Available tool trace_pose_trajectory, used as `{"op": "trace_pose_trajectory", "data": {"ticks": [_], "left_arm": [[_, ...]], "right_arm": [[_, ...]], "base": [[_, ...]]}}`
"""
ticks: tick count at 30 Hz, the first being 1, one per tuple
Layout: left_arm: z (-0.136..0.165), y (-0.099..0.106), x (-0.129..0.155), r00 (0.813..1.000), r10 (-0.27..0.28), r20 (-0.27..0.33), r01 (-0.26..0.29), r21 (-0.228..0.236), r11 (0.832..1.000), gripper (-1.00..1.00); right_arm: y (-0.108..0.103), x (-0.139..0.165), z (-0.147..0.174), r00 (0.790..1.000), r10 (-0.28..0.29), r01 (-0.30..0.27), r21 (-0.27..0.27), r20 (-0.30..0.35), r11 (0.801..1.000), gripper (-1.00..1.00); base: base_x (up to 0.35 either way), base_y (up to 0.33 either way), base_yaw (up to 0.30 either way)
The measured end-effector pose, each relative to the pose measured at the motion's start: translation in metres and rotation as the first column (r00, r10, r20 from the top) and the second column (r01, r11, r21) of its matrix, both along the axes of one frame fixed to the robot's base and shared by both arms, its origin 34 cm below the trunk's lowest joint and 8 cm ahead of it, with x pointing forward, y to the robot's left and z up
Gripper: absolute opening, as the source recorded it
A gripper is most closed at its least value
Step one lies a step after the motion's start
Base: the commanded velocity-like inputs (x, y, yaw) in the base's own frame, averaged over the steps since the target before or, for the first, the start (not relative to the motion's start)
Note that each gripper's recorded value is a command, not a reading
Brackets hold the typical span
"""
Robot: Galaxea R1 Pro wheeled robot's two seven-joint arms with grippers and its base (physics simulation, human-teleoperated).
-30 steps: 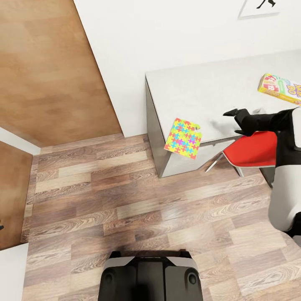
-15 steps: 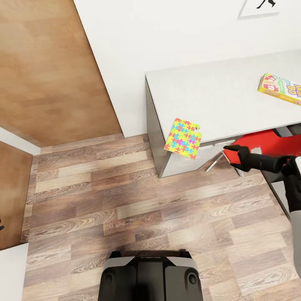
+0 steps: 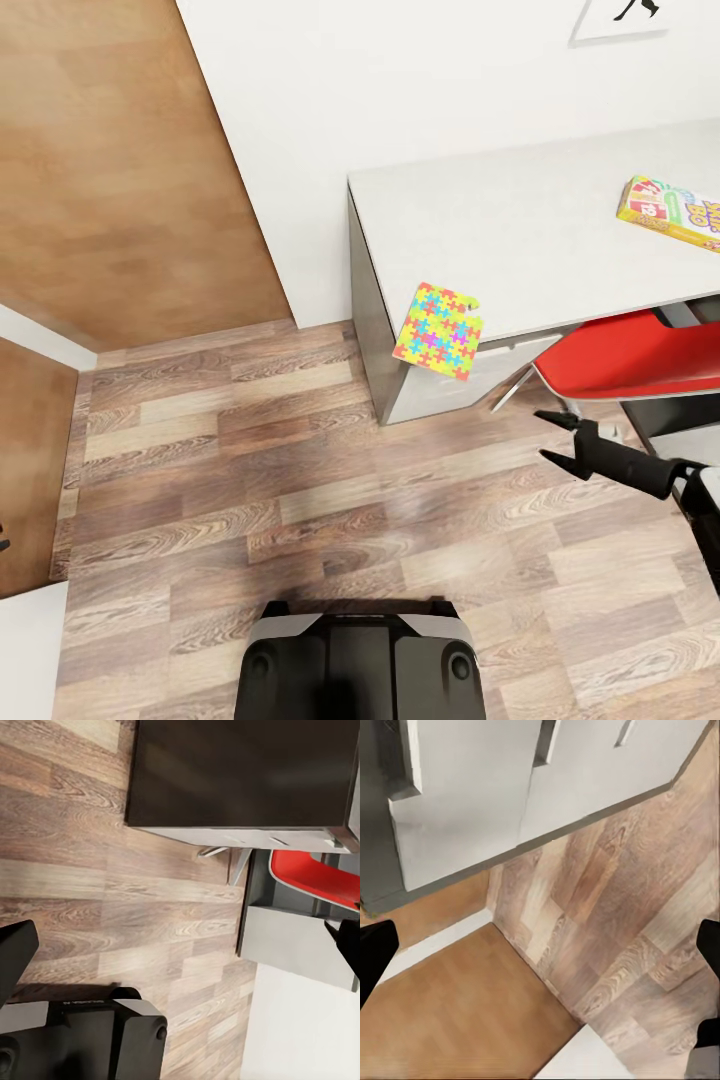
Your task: Put all the toys in the child's room - the three board games (two on the bed and one on the table), the two jigsaw puzzles on the table, and the tennis ball on the table - inside the toy box on the table in the child's room.
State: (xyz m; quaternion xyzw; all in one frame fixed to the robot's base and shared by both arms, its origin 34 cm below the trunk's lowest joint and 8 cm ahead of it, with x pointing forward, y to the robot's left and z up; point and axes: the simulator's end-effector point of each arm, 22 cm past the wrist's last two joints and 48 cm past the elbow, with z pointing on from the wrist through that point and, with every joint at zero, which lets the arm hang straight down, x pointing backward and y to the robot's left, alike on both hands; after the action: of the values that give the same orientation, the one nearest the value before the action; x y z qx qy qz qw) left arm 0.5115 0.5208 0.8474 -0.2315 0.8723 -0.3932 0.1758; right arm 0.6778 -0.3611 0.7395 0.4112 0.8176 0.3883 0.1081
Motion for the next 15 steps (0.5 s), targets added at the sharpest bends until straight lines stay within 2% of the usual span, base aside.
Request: {"op": "trace_pose_trajectory", "data": {"ticks": [7, 15], "left_arm": [[0.000, 0.000, 0.000, 1.000, 0.000, 0.000, 0.000, 0.000, 1.000, 1.00], [0.000, 0.000, 0.000, 1.000, -0.005, 0.005, 0.005, 0.003, 1.000, 1.00]], "right_arm": [[-0.002, -0.042, -0.021, 0.997, -0.011, 0.012, 0.010, -0.073, 1.000, 1.00], [0.000, -0.061, -0.030, 0.994, -0.011, 0.013, 0.016, -0.108, 1.000, 1.00]], "base": [[0.000, 0.000, 0.000], [0.000, 0.000, 0.000]]}}
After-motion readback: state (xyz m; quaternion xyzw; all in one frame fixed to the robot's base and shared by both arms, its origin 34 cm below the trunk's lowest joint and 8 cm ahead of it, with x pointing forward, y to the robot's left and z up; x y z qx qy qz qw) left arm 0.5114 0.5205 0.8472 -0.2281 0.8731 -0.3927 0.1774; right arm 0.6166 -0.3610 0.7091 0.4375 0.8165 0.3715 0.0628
